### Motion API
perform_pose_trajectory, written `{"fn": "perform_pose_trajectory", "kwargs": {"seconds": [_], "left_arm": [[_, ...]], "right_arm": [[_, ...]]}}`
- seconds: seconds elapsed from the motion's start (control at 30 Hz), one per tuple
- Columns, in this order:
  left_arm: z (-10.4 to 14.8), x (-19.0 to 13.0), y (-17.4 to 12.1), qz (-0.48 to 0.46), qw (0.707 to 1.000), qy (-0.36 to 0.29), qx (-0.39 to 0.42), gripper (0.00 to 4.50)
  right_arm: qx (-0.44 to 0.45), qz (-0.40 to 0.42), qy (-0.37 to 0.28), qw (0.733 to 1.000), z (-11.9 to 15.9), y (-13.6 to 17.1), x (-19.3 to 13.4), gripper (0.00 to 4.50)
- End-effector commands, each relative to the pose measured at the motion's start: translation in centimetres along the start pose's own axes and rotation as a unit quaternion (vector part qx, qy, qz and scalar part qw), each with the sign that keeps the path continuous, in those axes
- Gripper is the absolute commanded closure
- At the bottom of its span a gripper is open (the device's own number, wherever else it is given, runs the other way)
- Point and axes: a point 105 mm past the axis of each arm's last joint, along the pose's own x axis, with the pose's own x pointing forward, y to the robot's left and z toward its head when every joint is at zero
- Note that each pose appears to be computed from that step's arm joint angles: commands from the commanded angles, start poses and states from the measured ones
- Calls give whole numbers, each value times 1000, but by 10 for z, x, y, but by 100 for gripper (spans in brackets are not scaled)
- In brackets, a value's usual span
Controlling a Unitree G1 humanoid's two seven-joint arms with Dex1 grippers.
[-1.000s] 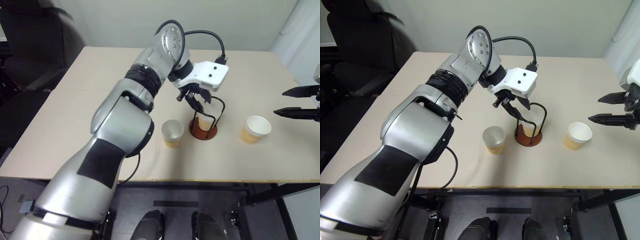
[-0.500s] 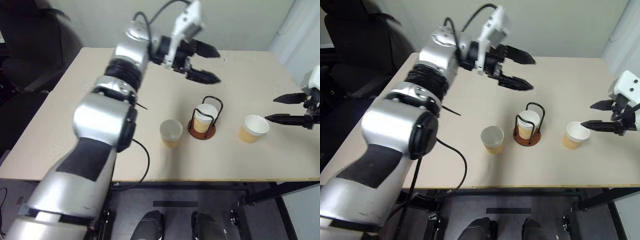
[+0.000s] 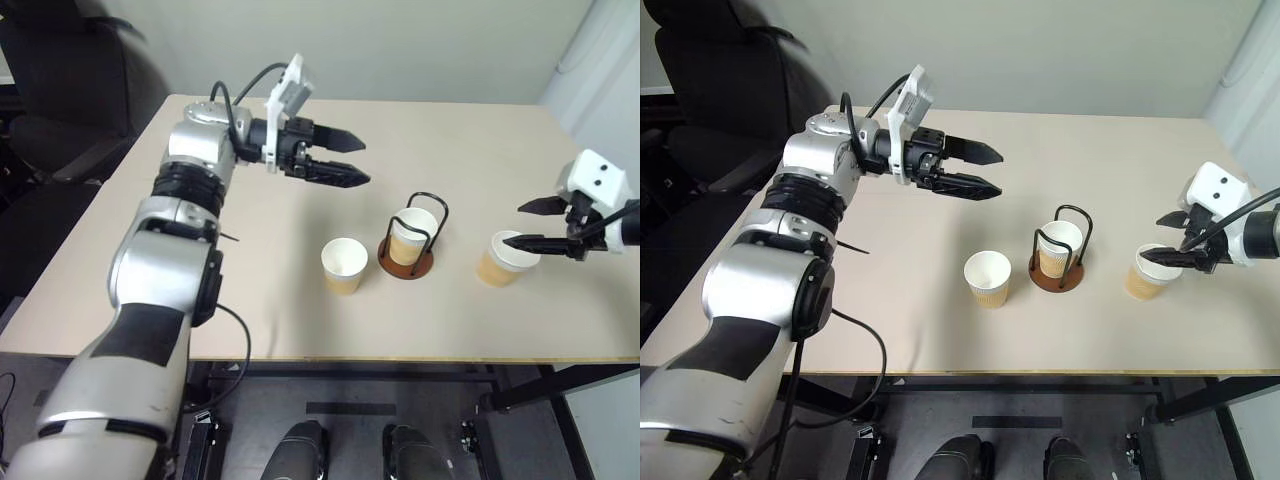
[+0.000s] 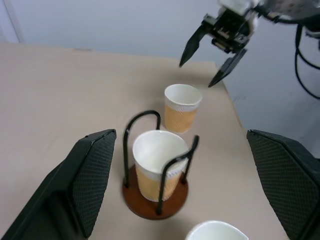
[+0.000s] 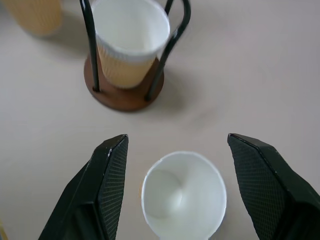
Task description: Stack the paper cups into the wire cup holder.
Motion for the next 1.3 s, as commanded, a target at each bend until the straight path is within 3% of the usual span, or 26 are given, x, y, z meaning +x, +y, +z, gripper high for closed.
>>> {"fn": "perform_pose_trajectory", "kwargs": {"seconds": [0.03,0.5,1.23,1.3], "left_arm": [[12,-7,-14,-35,999,-26,29,3],[-13,-19,-39,-70,997,-32,16,3],[-20,-33,-39,-41,998,-26,36,3],[-22,-35,-39,-38,998,-23,44,0]], "right_arm": [[-29,-7,17,999,-2,-3,-1,129],[-27,56,16,998,2,19,10,129],[-69,78,89,991,-33,12,37,129],[-71,79,89,990,-32,12,40,168]]}}
